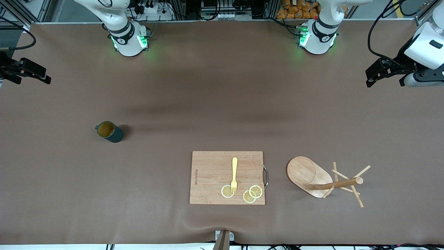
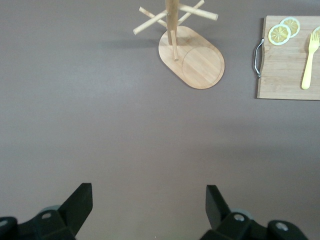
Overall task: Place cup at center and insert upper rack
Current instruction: 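Reach the right gripper toward the teal mug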
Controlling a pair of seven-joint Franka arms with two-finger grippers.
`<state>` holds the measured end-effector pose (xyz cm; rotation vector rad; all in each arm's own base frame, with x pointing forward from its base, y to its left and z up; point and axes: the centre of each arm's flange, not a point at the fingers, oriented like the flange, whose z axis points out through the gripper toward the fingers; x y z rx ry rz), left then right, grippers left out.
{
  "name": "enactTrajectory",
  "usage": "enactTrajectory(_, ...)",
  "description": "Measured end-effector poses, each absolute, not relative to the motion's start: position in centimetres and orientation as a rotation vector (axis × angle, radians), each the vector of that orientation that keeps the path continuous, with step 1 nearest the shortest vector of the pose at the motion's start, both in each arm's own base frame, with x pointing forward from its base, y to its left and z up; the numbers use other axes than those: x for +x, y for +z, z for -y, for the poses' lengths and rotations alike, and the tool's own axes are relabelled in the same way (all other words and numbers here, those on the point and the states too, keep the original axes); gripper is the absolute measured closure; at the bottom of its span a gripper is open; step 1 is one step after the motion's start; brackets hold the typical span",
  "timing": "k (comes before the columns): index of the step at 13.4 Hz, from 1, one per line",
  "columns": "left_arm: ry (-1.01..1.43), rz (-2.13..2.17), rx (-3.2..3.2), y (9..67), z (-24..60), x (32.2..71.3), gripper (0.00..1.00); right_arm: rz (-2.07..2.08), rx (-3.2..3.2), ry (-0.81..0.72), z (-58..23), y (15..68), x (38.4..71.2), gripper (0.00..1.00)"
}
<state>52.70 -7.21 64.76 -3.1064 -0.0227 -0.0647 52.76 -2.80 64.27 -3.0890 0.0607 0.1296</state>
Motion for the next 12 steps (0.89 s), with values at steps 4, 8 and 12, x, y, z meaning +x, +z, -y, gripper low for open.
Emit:
enactTrajectory(4,-0.065,0.023,-3.11,64.9,7.2,52.7,0.0,-0.06,-3.09,0.133,2.1,64.2,52.8,0.0)
enactTrajectory(8,-0.065,0.029,-3.126,65.0,7.2,52.7,0.0,-0.198,-3.087,0.144,2.1,63.2,53.2,0.0)
enactTrajectory(12,-0.028,0.106,-3.172,64.0,5.0,53.5,0.0,-0.561,-3.038,0.14,0.2,58.3,56.2,0.0)
